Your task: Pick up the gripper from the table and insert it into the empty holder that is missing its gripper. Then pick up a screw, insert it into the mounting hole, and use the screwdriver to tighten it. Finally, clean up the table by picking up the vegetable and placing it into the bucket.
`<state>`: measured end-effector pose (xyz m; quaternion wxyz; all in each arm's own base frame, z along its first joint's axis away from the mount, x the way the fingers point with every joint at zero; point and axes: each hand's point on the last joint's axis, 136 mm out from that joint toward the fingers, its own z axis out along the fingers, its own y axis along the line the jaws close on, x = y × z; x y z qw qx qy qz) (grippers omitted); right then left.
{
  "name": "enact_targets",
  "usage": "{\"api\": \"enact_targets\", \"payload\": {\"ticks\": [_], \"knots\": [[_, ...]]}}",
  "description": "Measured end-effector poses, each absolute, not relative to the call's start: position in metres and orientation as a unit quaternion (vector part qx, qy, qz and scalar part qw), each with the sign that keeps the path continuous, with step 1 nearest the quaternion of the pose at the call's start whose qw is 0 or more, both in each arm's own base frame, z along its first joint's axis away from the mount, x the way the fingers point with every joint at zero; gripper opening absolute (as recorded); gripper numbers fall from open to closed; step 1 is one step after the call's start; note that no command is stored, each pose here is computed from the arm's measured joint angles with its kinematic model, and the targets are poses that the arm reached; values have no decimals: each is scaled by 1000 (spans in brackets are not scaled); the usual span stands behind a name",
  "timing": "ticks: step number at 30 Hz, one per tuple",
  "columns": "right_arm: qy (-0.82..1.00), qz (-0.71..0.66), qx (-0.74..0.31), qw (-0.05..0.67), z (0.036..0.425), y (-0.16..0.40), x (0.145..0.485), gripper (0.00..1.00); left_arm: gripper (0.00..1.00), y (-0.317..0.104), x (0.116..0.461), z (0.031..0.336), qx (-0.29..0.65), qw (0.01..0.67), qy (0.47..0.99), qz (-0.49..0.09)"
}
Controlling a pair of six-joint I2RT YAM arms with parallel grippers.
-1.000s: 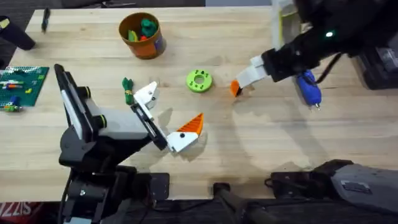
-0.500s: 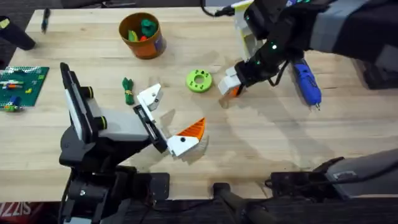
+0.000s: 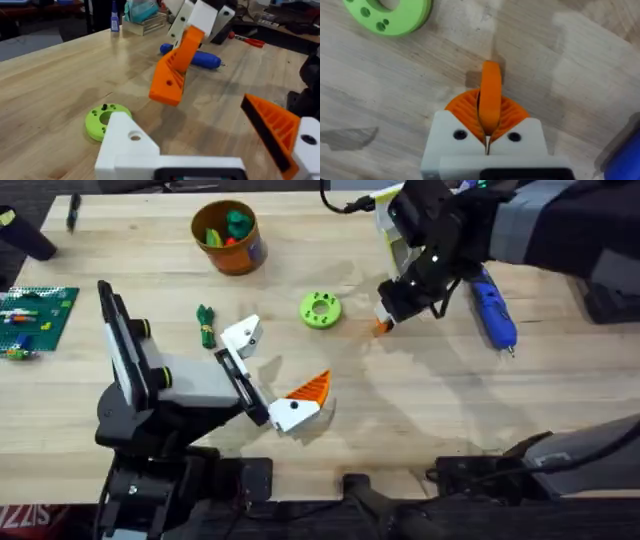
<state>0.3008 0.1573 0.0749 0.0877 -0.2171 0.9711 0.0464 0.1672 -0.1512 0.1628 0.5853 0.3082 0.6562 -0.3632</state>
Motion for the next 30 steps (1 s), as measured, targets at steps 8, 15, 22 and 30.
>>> {"api": "enact_targets", "payload": {"ticks": [8, 15, 22, 30], "knots": [[964, 121, -221, 86, 141, 171, 272, 8, 990, -151, 167, 163, 308, 585, 656, -363], [913, 280, -242, 173, 204, 210, 268, 8, 991, -151, 167, 163, 309, 585, 656, -364], [849, 451, -246, 124, 193, 239, 256, 8, 991, -152, 167, 163, 309, 585, 656, -364], [760, 603, -239, 39, 178, 261, 238, 8, 989, -152, 167, 163, 309, 585, 655, -364]]}}
